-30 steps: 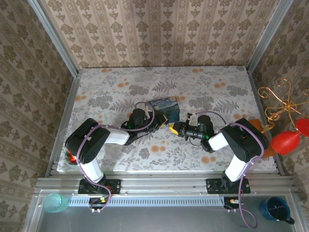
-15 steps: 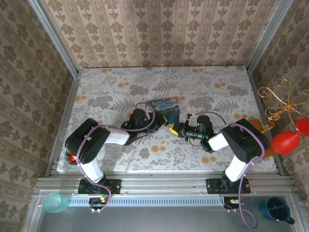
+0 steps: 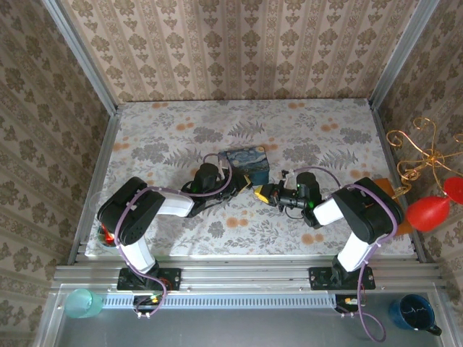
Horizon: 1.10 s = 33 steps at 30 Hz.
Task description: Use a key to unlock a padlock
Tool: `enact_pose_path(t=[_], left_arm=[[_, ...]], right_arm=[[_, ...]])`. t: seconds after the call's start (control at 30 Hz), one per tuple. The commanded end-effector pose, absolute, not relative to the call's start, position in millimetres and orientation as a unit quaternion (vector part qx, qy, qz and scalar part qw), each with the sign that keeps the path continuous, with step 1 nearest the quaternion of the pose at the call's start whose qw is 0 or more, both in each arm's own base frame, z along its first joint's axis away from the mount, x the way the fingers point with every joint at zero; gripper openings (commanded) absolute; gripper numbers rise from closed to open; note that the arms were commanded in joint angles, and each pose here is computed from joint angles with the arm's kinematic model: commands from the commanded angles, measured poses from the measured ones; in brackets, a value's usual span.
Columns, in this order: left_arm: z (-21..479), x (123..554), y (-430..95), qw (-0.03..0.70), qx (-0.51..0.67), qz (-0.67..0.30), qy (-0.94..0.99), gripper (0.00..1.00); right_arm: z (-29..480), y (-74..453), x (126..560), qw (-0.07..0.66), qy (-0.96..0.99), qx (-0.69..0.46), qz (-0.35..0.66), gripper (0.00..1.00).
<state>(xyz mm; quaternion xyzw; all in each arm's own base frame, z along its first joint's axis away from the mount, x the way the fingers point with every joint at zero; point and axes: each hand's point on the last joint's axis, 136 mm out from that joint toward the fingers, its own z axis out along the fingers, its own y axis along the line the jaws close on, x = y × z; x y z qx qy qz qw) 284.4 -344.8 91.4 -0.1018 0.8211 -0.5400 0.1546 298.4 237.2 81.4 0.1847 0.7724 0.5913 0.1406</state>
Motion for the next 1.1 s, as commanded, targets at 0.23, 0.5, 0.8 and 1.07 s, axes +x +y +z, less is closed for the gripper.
enact_pose_path(t=[0.23, 0.5, 0.8, 1.07], left_arm=[[118.3, 263.1, -351.4, 0.141, -0.06, -0.566, 0.81, 0.07], [134.7, 259.8, -363.4, 0.139, -0.056, -0.59, 0.794, 0.07], [155.4, 255.3, -375.6, 0.129, -0.07, -0.632, 0.761, 0.05], [168.4, 250.4, -375.4, 0.129, -0.077, -0.649, 0.746, 0.03]], right_arm=[[78.1, 226.3, 309.9, 0.159, 0.772, 0.184, 0.587, 0.0], [82.5, 231.4, 312.7, 0.161, 0.77, 0.179, 0.591, 0.0], [85.1, 229.4, 317.1, 0.172, 0.764, 0.189, 0.593, 0.0], [97.3, 231.6, 328.5, 0.18, 0.744, 0.193, 0.614, 0.0]])
